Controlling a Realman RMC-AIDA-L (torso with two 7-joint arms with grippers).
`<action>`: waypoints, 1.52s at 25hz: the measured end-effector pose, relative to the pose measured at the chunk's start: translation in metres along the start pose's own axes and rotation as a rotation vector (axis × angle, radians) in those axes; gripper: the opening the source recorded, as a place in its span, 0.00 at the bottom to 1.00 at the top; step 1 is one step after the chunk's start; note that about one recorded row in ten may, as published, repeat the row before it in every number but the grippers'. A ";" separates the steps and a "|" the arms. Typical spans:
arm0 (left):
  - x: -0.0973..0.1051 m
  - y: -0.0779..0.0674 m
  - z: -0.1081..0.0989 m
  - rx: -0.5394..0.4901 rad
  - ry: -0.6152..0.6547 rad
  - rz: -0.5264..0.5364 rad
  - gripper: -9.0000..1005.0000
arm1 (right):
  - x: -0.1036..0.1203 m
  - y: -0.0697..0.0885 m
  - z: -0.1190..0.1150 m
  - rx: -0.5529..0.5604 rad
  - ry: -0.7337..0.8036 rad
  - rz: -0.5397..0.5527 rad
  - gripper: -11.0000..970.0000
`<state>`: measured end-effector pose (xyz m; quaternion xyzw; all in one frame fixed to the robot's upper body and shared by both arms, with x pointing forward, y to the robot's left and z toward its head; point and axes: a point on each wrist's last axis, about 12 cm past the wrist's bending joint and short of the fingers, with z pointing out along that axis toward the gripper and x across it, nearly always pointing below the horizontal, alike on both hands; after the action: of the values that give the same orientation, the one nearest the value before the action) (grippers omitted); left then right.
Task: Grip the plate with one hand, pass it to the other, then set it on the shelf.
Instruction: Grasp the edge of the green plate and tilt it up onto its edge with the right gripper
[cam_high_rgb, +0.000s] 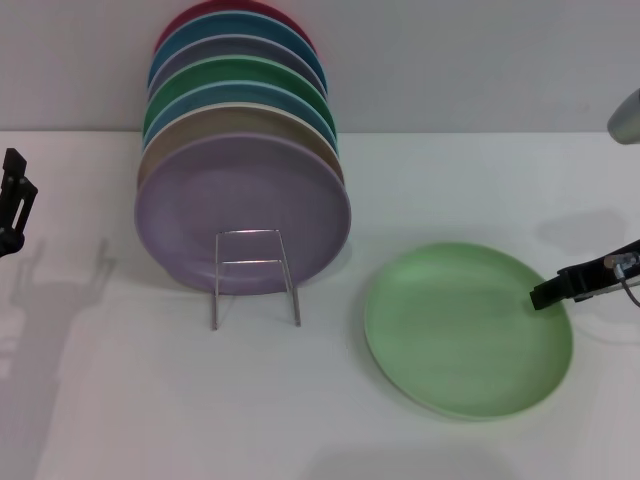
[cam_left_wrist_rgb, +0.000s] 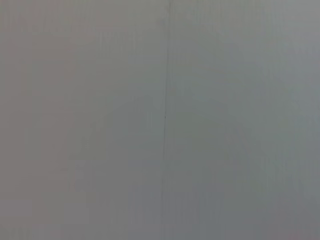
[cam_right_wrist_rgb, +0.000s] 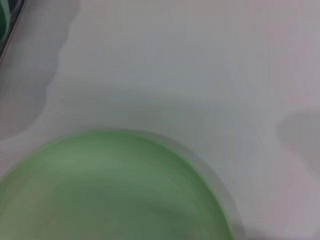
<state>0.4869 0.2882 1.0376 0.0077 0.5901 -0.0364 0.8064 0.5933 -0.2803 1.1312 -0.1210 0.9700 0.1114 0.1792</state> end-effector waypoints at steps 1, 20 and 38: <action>0.000 0.000 0.000 0.001 -0.001 0.000 0.80 | 0.000 0.000 0.001 -0.001 0.001 0.001 0.60; 0.000 0.002 0.000 0.001 0.001 0.007 0.80 | 0.000 0.002 0.010 -0.012 0.020 0.005 0.38; 0.000 0.002 -0.001 -0.002 0.003 0.008 0.80 | 0.002 0.001 0.014 -0.010 0.027 0.014 0.23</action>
<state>0.4861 0.2906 1.0370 0.0095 0.5913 -0.0327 0.8057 0.5957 -0.2763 1.1175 -0.1168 0.9725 0.1158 0.1647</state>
